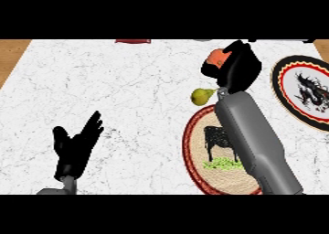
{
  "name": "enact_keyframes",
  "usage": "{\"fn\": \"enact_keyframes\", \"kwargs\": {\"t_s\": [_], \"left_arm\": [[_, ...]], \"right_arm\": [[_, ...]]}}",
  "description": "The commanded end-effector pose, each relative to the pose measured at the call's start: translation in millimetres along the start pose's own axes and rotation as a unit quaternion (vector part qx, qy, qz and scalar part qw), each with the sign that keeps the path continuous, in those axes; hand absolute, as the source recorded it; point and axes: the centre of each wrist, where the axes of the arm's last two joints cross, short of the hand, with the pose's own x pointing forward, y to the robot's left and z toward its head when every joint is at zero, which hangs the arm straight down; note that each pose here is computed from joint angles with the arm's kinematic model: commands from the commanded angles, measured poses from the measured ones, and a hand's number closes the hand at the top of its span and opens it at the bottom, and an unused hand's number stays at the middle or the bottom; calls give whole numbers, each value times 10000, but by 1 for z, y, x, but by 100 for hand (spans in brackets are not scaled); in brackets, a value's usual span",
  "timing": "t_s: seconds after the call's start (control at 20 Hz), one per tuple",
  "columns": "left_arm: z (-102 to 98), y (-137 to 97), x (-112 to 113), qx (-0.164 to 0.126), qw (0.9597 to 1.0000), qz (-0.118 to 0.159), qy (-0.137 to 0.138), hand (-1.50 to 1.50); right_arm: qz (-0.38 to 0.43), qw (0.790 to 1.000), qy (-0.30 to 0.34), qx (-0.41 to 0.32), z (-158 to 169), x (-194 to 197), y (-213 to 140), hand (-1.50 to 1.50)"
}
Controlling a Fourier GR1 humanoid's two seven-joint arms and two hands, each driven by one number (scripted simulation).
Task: Pick the squash from the placemat and place it in the plate
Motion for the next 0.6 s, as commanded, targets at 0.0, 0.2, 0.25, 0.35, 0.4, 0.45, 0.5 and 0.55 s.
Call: {"fn": "enact_keyframes", "kwargs": {"t_s": [0.0, 0.2, 0.25, 0.35, 0.4, 0.45, 0.5, 0.55], "left_arm": [[-3, -11, -3, -13, 10000, 29, 6, 0], [-6, -3, -2, 43, 9999, 110, 54, 0], [-3, -2, 3, 44, 10000, 29, -19, 0], [4, -2, -11, -11, 10000, 78, -3, 0], [0, -1, 3, 58, 10000, 69, 6, 0], [10, 19, 3, -42, 10000, 57, 31, 0], [-3, -5, -1, 118, 9999, -45, -20, 0], [0, 1, 4, 12, 10000, 50, 72, 0]], "right_arm": [[-755, 9908, 918, -645, -23, -18, -3, 150], [-1173, 9817, 1026, -1091, -39, -42, -5, 150], [-1148, 9815, 1017, -1148, -28, -59, -3, 150], [-792, 9808, 1062, -1434, -59, -81, -3, 150], [-831, 9787, 1146, -1486, -64, -107, -7, 150], [-635, 9809, 1020, -1529, -60, -120, -5, 150], [-549, 9783, 1118, -1657, -77, -123, -5, 150], [-523, 9756, 1126, -1813, -74, -130, -2, 150]]}}
